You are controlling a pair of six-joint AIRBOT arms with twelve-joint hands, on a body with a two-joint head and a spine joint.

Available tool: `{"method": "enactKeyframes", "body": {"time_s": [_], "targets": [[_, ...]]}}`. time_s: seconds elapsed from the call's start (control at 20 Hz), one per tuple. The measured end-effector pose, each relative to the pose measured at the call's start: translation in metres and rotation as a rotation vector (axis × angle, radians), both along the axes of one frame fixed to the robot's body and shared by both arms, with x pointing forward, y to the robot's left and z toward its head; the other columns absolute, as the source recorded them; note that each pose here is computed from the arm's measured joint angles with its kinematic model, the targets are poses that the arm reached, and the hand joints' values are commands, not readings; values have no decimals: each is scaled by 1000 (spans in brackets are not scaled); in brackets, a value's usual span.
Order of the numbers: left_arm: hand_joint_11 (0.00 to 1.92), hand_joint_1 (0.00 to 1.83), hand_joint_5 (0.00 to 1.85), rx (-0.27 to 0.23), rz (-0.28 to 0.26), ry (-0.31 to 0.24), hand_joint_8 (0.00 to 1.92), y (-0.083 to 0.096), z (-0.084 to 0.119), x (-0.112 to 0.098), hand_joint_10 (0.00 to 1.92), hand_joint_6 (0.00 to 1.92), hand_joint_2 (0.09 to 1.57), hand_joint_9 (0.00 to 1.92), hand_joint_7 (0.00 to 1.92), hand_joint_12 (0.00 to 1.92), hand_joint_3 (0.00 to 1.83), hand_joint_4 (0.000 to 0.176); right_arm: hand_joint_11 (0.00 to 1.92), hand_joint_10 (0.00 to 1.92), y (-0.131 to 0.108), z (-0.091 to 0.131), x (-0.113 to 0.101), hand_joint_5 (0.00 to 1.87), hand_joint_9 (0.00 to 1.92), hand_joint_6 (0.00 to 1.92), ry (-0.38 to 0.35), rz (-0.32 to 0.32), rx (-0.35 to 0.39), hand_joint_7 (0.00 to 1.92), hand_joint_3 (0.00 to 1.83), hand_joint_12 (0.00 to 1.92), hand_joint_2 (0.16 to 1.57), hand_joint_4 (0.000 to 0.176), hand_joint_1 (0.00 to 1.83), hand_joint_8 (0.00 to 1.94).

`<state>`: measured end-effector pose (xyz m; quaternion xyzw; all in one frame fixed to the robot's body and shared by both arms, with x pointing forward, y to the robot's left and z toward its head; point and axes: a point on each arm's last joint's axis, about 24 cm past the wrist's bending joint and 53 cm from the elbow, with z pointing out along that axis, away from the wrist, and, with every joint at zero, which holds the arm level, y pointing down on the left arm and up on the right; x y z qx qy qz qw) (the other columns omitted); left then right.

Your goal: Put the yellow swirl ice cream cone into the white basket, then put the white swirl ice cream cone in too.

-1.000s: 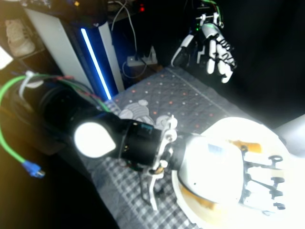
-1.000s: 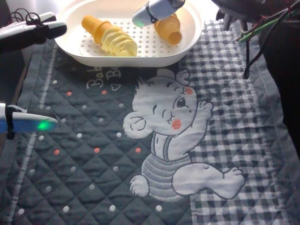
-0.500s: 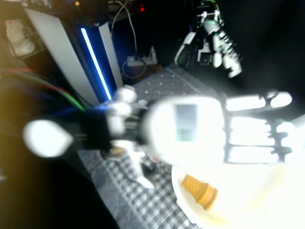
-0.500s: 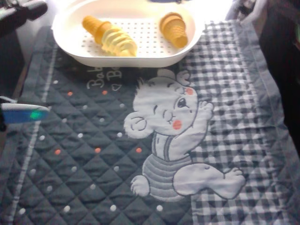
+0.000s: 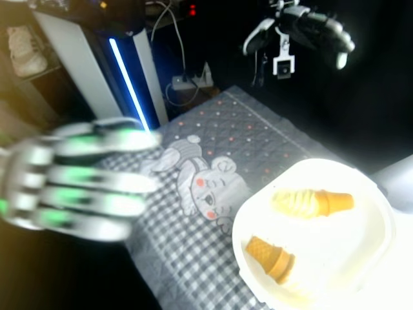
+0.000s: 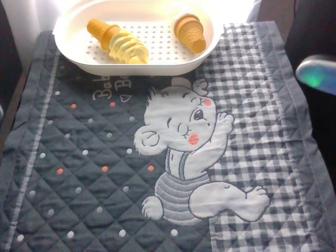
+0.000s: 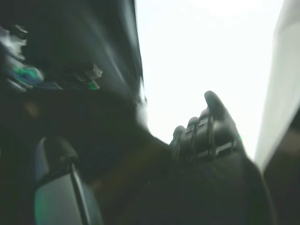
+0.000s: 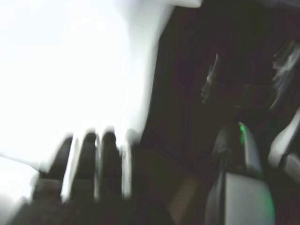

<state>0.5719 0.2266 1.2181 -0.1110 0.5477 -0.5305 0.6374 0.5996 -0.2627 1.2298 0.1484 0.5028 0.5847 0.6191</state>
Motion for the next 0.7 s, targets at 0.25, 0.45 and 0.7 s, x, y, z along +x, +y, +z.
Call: {"method": "enactKeyframes", "body": {"time_s": [0.25, 0.45, 0.7], "targets": [[0, 3, 0, -58, 63, 111, 0, 15, -31, 3, 1, 0, 1352, 9, 0, 316, 61, 0, 19, 7, -3, -47, -5, 110, 89, 18, 139, -22, 9, 137, 3, 8, 912, 165, 537, 7], [0, 0, 0, -96, 23, 101, 0, 8, -27, 6, 0, 0, 1408, 0, 0, 0, 33, 54, 86, 10, -4, -38, -5, 70, 138, 8, 107, -16, 10, 148, 13, 36, 1056, 94, 554, 9], [22, 41, 0, -149, -40, -27, 18, -5, 14, 17, 43, 0, 1436, 119, 58, 18, 30, 147, 16, 9, 19, 6, 2, 288, 311, 45, -10, 70, 5, 293, 0, 668, 1190, 79, 507, 6]]}}
